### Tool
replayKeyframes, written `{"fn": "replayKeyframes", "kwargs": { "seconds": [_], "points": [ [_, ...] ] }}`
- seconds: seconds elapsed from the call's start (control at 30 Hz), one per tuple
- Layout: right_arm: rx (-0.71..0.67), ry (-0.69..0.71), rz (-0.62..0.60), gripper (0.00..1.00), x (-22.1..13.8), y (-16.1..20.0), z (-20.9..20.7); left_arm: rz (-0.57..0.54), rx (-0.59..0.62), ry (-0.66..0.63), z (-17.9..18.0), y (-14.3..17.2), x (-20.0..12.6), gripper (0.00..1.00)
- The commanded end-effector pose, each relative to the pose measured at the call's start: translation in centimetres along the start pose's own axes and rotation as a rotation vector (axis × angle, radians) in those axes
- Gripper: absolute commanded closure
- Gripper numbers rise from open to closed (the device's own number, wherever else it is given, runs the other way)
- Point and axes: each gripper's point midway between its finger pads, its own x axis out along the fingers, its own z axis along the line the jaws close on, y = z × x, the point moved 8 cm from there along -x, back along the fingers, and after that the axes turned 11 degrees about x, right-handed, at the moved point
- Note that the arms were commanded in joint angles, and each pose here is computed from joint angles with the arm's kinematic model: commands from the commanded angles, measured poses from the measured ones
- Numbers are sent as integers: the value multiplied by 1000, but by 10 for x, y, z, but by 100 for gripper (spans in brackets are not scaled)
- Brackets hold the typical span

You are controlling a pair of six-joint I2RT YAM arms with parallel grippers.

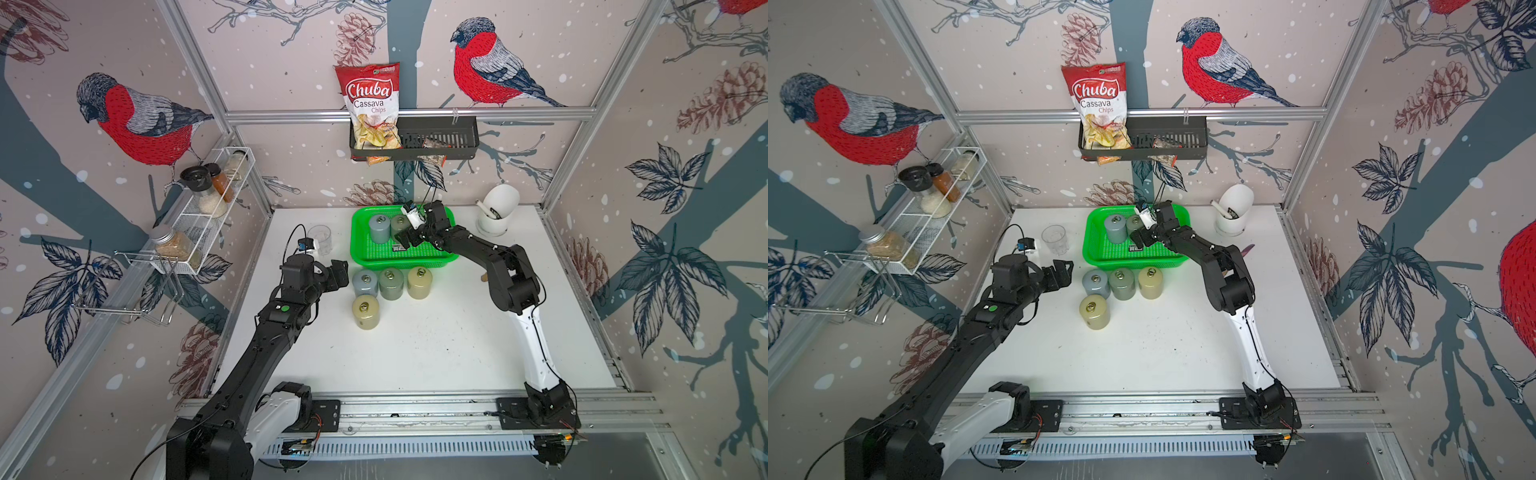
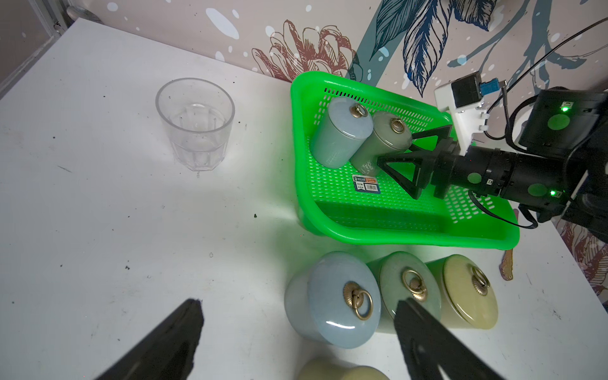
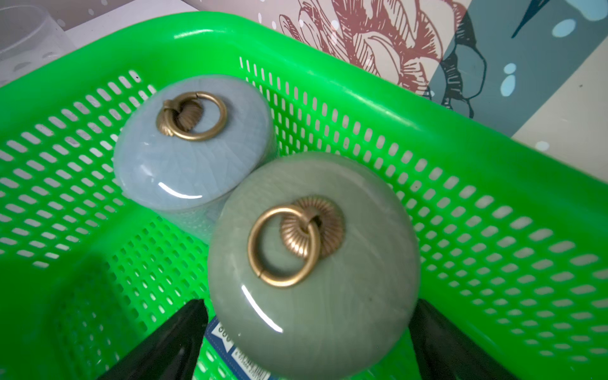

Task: Take the tea canister out of the basket
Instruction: Pick up the tea canister from the basket.

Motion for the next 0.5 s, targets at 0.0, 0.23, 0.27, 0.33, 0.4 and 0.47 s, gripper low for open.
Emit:
{"fn": "replayKeyframes", "kwargs": {
  "seconds": [0.0,0.23,0.27,0.33,0.4,0.47],
  "points": [
    [-16,-31,-13,0,6,-4,2,-30,19,-9,0,-7,-2,5],
    [-37,-53,-15,0,18,-4,1,-36,22,-14,1,-9,-2,5],
    [-41,-54,-16,0,20,-5,0,-35,21,-13,1,-9,-3,5],
    [-44,-59,-15,0,22,-4,-2,-34,22,-12,0,-9,-3,5],
    [-48,-63,-16,0,25,-4,-2,-33,22,-12,0,-9,-3,5],
    [-49,-70,-20,0,27,-4,-2,-33,22,-15,1,-8,-3,5]
  ]
}}
